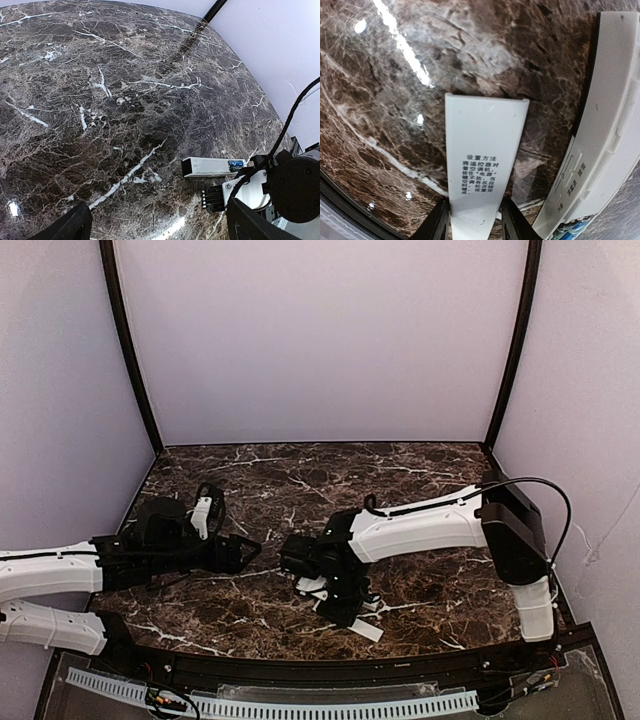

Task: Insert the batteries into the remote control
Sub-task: Pick up the battery cover at the center of the board.

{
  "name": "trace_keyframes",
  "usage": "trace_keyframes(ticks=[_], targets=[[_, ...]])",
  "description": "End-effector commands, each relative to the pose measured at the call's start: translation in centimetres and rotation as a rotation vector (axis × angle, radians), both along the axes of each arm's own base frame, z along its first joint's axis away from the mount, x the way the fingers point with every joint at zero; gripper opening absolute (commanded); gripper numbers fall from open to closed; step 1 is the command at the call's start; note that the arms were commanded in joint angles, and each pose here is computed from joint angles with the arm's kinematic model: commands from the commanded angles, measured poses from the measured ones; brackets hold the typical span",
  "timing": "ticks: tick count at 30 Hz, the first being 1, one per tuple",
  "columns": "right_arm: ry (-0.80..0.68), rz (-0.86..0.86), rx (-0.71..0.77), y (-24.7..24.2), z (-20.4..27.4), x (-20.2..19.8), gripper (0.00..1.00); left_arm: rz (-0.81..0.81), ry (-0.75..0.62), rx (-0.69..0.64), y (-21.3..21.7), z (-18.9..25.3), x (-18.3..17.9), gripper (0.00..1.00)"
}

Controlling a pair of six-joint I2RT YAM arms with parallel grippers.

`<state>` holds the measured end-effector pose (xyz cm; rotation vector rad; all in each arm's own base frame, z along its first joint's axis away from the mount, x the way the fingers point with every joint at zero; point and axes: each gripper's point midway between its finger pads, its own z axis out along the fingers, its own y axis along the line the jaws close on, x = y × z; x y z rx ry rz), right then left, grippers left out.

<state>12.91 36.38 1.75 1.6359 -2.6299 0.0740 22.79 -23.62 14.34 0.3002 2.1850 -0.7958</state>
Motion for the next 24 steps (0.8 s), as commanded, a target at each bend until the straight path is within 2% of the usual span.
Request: trace_keyframes(ticks=[1, 6, 12, 24], targets=[[0.015, 0.000, -0.110, -1.8, -2.5, -0.7, 0.32, 0.013, 0.000, 0.009, 0.6, -0.5, 0.0, 0.95], [0.024, 0.004, -0.139, -2.4, -3.1, -1.1, 0.26, 0.036, -0.017, 0.014, 1.0, -0.3, 0.3, 0.95], [-0.008, 0.007, -0.061, -0.8, 0.4, -0.4, 0.23, 0.037, -0.011, 0.013, 0.9, -0.5, 0.5, 0.95], [-0.065, 0.029, -0.008, 0.1, 5.5, 1.1, 0.22, 0.036, -0.012, 0.012, 0.7, -0.6, 0.8, 0.95]])
